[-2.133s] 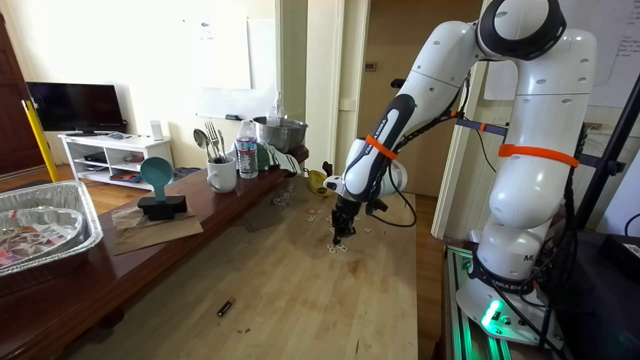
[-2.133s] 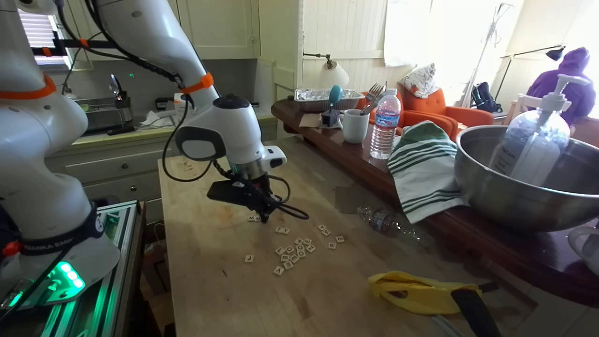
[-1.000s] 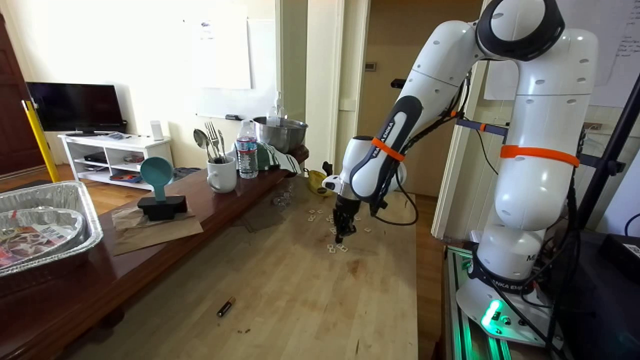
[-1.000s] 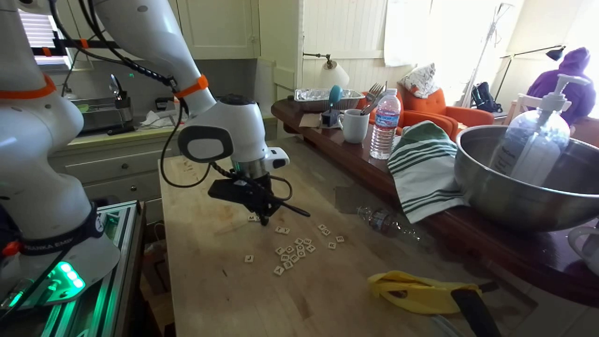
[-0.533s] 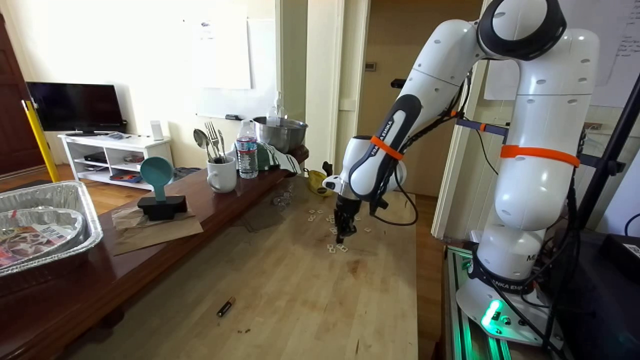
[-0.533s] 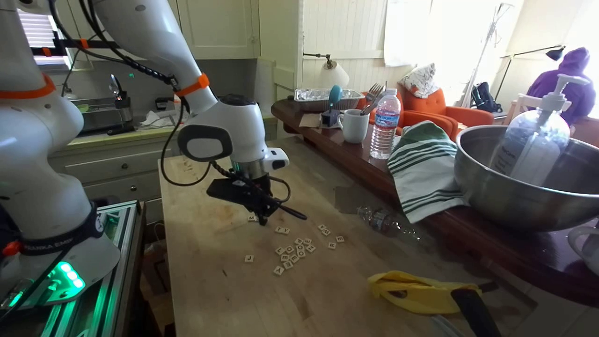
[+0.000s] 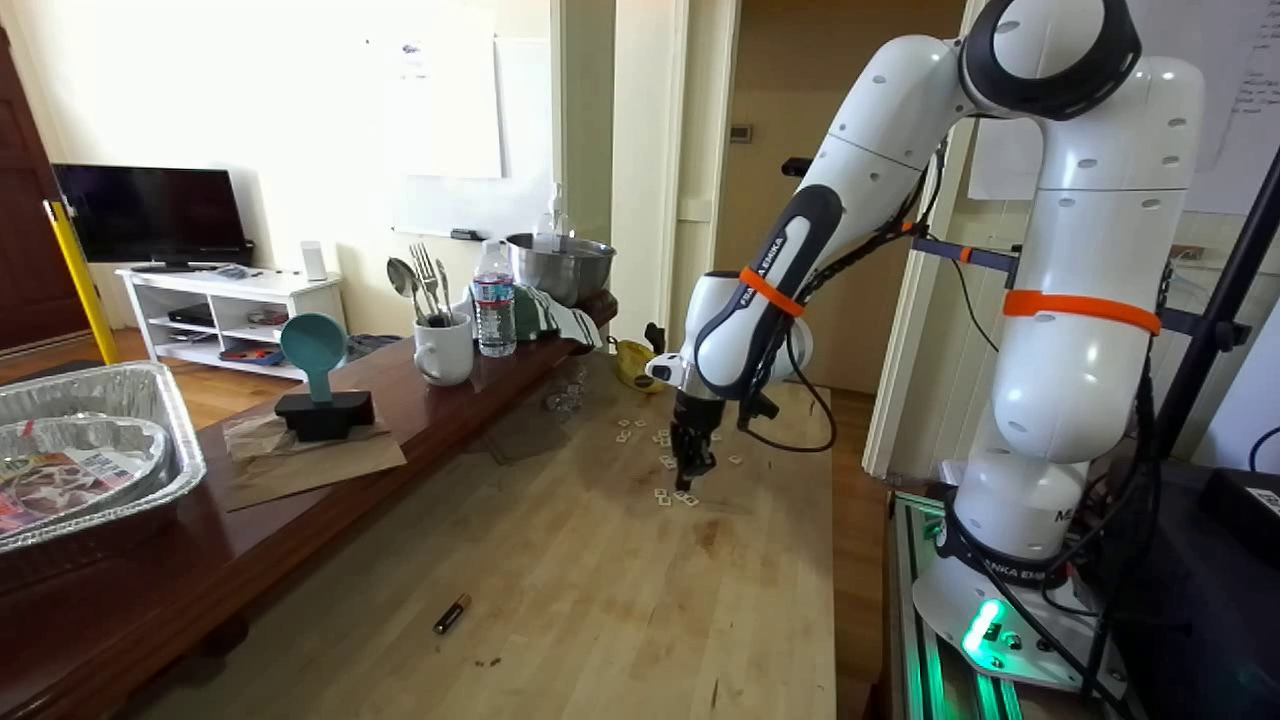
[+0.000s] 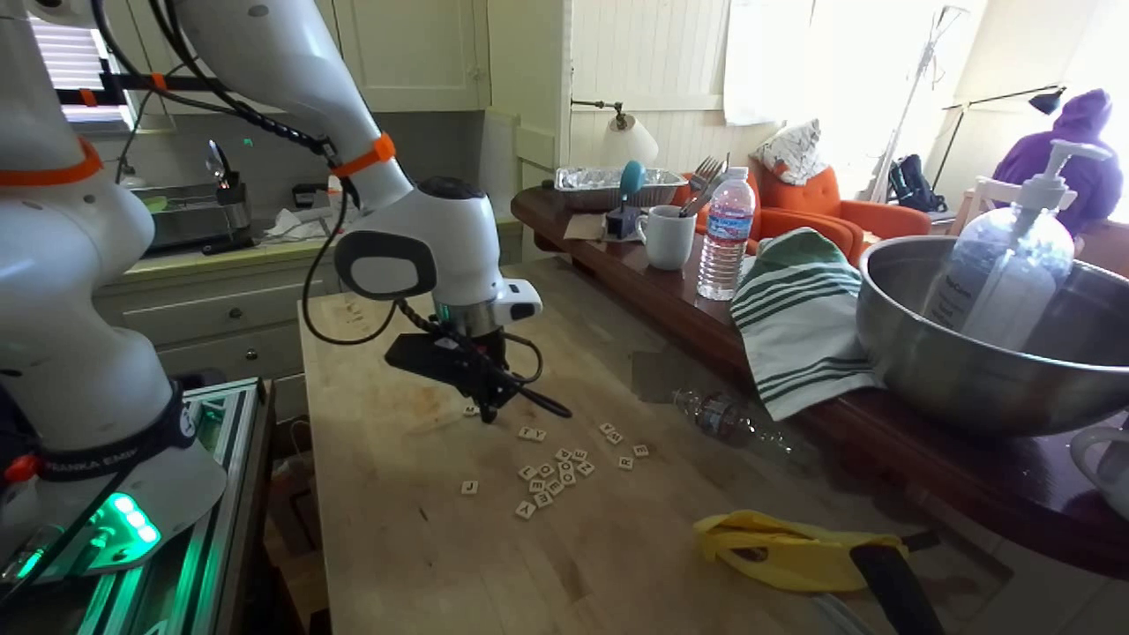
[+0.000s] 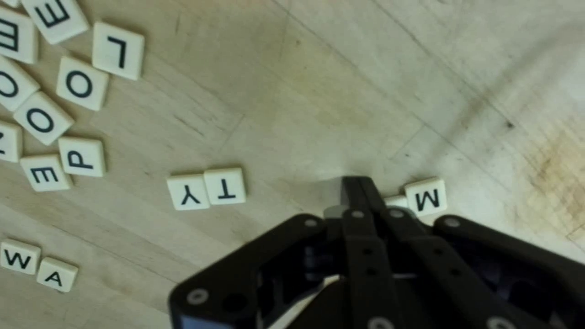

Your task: Align the blocks on the table

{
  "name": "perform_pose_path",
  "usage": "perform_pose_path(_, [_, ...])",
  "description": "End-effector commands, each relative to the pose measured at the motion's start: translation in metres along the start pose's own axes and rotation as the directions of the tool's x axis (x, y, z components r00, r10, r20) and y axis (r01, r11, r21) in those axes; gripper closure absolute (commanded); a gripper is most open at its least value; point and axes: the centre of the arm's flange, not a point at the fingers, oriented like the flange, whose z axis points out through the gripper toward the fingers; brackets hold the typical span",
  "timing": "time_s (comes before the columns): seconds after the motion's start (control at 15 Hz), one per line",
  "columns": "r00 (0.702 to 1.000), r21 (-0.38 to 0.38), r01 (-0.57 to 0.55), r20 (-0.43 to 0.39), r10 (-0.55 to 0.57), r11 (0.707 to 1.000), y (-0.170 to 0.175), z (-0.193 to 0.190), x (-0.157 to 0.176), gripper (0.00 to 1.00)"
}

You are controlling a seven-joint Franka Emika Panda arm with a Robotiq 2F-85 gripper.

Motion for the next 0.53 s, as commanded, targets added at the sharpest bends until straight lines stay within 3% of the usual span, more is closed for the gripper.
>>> perform_pose_path(0.0, [0.998, 0.068, -0.008, 0.056, 0.004, 0.998, -0.027, 0.008, -0.013, 1.0])
perform_pose_path(0.47, [1.0, 0.003, -0.022, 0.017, 0.022, 1.0, -0.023, -0.009, -0.007, 1.0])
